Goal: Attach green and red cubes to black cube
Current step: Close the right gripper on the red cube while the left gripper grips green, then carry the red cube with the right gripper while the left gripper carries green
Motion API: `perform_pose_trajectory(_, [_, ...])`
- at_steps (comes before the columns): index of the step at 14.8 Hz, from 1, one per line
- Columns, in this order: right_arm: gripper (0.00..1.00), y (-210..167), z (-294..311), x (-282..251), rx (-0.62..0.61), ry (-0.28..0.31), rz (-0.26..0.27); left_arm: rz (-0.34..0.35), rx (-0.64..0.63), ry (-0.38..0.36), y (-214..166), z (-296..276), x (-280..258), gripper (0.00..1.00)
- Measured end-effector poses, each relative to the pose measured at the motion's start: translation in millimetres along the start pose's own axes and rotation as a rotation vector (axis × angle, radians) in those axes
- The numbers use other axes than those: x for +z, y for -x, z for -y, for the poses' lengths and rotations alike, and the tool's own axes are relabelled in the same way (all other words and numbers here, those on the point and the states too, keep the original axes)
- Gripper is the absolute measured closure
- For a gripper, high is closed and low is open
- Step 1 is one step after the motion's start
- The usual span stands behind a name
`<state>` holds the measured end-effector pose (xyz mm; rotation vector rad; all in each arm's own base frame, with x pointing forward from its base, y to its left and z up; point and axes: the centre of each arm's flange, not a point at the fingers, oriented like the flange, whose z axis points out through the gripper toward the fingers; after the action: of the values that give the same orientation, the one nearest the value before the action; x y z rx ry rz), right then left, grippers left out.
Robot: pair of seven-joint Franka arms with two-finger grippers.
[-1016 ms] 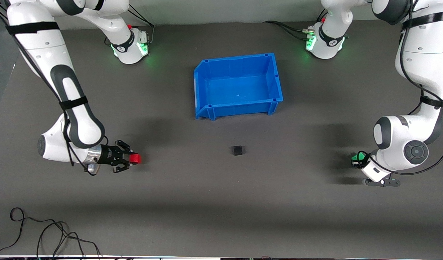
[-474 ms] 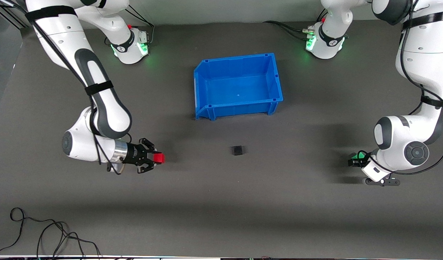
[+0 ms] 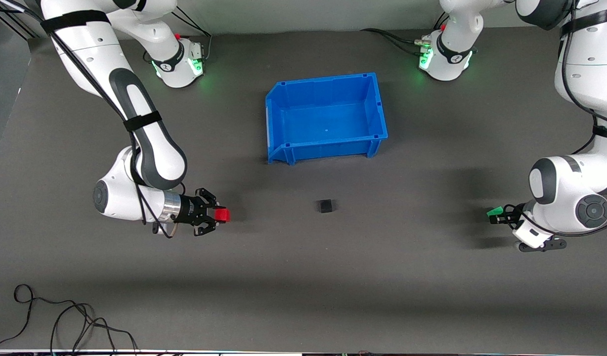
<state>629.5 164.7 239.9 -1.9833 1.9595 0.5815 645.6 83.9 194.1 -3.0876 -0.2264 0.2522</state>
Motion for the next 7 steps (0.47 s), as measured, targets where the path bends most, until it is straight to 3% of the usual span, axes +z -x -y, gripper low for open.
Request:
perform_pose_trajectory(2, [0.6, -4, -1, 7, 0.0, 0.011, -0.003, -0.002, -0.021, 0.004, 0, -10, 0, 0.36])
perform_pose_trajectory(5, [0.6, -7, -1, 13, 0.0, 0.018, -0.006, -0.005, -0.02, 0.004, 0, -16, -1, 0.64])
perform_pose_trajectory(7, [0.6, -9, -1, 15, -0.002, 0.015, -0.009, -0.014, -0.021, 0.004, -3, -16, -6, 0.64])
